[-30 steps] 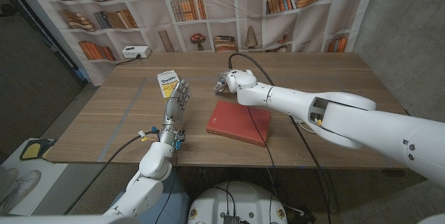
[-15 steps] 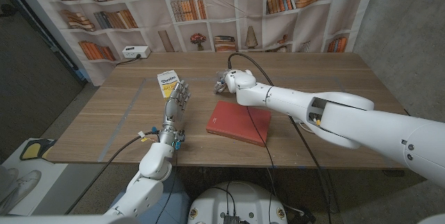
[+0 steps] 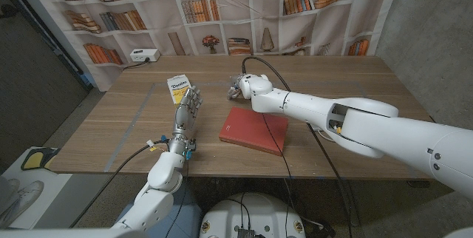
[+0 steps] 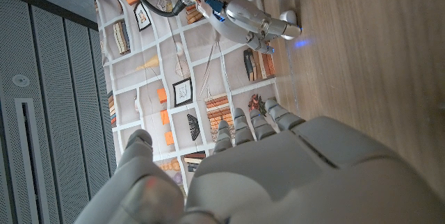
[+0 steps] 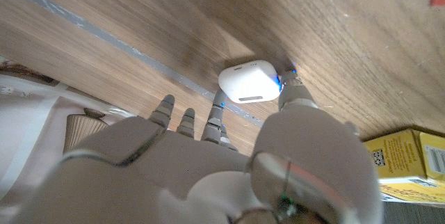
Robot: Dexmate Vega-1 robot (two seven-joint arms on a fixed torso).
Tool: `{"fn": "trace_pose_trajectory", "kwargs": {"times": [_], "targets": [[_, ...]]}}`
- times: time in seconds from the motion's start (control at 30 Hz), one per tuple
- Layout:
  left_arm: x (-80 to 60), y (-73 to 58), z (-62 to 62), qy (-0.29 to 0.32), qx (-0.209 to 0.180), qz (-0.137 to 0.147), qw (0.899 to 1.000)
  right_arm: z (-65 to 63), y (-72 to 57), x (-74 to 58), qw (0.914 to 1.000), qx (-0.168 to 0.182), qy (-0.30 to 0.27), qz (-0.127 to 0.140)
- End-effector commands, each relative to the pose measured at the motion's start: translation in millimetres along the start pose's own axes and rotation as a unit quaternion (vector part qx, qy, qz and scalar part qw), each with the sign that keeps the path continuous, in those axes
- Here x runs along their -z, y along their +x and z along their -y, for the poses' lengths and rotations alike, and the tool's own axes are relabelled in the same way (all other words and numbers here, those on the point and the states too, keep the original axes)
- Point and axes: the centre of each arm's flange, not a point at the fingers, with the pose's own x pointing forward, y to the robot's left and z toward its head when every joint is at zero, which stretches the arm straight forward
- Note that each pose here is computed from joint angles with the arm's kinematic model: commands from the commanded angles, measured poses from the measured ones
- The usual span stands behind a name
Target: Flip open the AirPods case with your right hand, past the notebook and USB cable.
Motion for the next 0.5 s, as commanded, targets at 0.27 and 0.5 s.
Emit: {"fn": "trace_pose_trajectory", "kwargs": {"times": [0.27, 0.5], "targets": [[0.5, 1.1, 2.3, -0.002, 0.001, 0.000, 1.000, -1.3, -2.1, 5.8, 1.0000, 0.004, 0.001, -0.005], [0.8, 1.4, 2.6, -0.002, 0.001, 0.000, 1.000, -1.5, -1.6, 5.8, 1.0000, 0.005, 0.002, -0.003]]}}
